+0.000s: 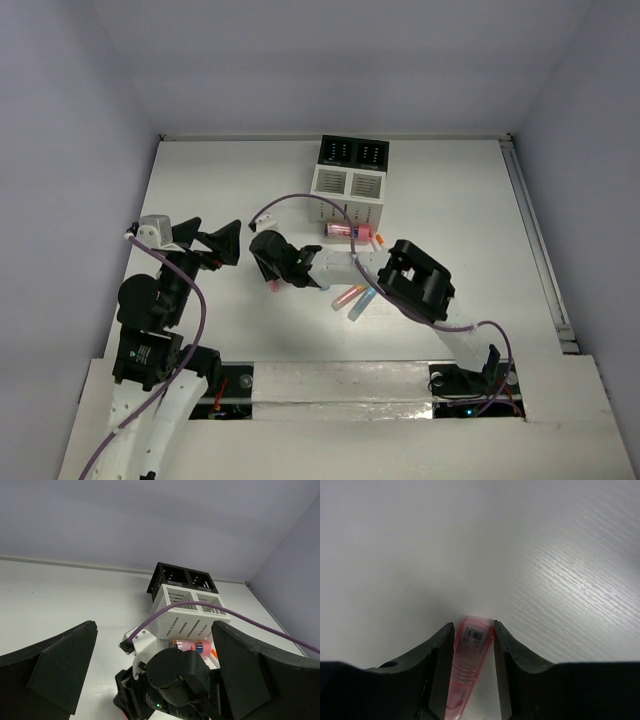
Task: Sort the stationery into containers
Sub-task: Pick up the pen from the center of the board, then place the pen in the storage box.
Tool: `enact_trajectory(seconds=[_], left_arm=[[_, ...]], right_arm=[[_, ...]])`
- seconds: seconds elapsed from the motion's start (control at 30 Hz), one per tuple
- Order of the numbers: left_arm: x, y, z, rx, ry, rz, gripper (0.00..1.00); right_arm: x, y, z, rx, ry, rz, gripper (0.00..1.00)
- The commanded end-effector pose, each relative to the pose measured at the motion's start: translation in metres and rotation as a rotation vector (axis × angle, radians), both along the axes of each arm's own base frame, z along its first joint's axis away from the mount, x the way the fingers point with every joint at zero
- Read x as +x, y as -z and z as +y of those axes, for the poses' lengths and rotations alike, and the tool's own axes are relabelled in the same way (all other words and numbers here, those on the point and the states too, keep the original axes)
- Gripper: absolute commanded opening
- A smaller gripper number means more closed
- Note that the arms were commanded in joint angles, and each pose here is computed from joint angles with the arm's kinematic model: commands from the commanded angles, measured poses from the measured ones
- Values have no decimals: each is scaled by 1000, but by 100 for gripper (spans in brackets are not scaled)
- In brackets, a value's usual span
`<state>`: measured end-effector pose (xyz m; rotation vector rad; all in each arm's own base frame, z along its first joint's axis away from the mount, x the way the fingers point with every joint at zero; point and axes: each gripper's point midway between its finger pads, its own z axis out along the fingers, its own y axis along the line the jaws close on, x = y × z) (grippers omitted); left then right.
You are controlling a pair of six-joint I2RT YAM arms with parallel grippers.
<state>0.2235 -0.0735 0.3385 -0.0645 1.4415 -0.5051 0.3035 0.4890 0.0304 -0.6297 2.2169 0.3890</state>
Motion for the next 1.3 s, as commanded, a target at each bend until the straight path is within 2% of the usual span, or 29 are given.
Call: enact_trajectory(seconds=[0.0, 0.2, 0.47, 0.6, 0.83, 0.93, 1.0, 1.03, 1.07, 1.27], left_arm=[[-7, -26, 5, -22, -19, -76, 99], [-6, -26, 6, -20, -25, -73, 99], [-6, -26, 5, -19, -21, -72, 99], [-5, -24, 2, -19, -4, -67, 99], [-3, -22, -1, -11, 8, -58, 99], [-4, -22, -3, -9, 18, -57, 99], [-3, -21, -3, -7, 16, -54, 99], [-3, -21, -3, -7, 16, -53, 99], [-3, -21, -3, -6, 16, -55, 99], [-2, -21, -3, -2, 14, -52, 99]], right_arm=[[-18, 44, -47, -209, 19, 52, 38], [-15, 26, -42, -152, 27, 27, 26], [27, -73, -43, 39, 80, -118, 25], [71, -135, -59, 171, 141, -195, 25], [171, -221, -124, 324, 294, -360, 25], [209, -224, -146, 314, 348, -407, 25], [232, -246, -157, 323, 376, -483, 25], [243, -238, -159, 312, 390, -487, 25], [253, -254, -162, 334, 401, -517, 25], [300, -253, -197, 326, 488, -569, 25]])
